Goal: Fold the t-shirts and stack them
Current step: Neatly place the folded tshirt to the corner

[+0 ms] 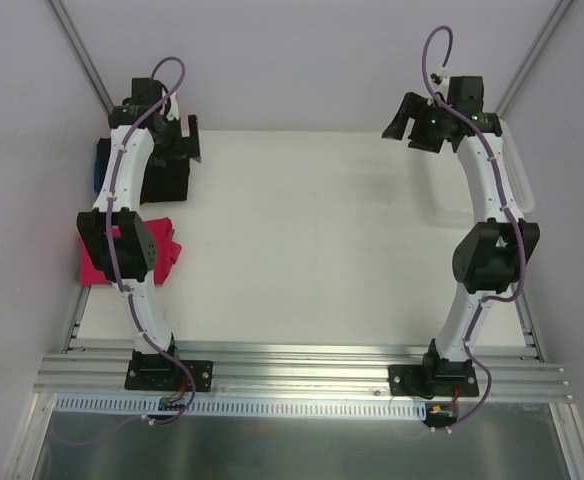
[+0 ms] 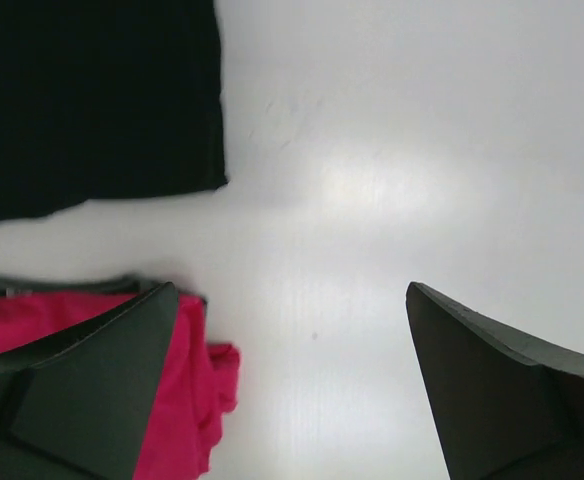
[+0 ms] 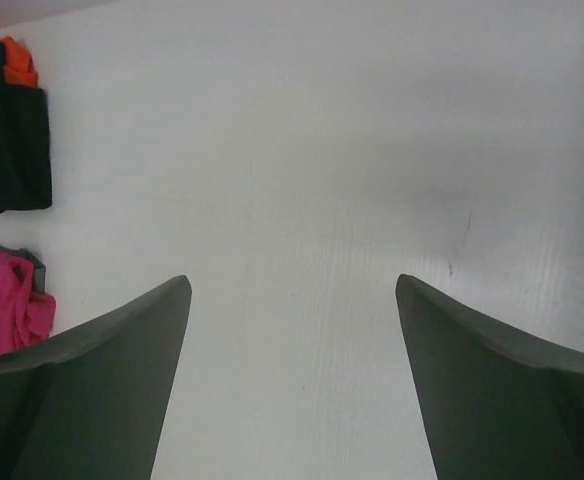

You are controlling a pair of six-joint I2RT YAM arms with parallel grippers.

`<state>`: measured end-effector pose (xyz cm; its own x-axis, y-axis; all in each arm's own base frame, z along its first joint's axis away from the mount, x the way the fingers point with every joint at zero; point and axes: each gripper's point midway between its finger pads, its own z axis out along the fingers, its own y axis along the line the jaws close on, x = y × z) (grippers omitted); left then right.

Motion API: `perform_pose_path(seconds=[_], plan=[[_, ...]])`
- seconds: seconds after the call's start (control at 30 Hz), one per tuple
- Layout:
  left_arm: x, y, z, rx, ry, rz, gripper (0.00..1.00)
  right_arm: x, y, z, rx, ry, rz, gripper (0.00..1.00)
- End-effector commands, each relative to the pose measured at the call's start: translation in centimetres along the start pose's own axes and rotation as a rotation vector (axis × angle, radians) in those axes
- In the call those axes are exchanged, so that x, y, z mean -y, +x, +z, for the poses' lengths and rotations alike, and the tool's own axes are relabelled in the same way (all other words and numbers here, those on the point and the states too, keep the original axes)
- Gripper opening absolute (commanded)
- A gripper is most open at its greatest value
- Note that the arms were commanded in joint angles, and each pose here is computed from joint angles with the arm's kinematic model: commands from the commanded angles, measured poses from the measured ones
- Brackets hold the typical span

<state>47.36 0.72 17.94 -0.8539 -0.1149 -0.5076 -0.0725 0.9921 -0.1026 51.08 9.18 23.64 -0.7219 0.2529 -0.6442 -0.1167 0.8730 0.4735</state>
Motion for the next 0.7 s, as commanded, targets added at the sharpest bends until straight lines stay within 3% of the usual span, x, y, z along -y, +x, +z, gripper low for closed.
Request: perform_pose_path(seconds=[0.0,0.07,0.1,0.3,0.67], plan=[[5.8,-6.9,-9.8,0.323,0.179,0.047,0.99,0.0,-0.7,-4.1,-0.048,0.121,-0.063,0.89],[6.1,-7.7,-11.0,0.364,0.193,0.065,0.99,1.7,-0.2,-6.8,-0.08,0.279,-0.036,0.94],[8.4,-7.5,-11.6,0.376,0.238,0.13,0.99,2.4,0.4,-7.6,-0.083,0.309,-0.036,0.96],[11.5,-6.3,-12.3,0.408,0.119,0.345,0.99,1.6,2.2,-12.8,-0.028,0.328,-0.089,0.99],[15.5,-4.3,-15.3,0.441,0.186,0.392,0.99,0.4,4.4,-15.9,-0.01,0.308,-0.087,0.97]])
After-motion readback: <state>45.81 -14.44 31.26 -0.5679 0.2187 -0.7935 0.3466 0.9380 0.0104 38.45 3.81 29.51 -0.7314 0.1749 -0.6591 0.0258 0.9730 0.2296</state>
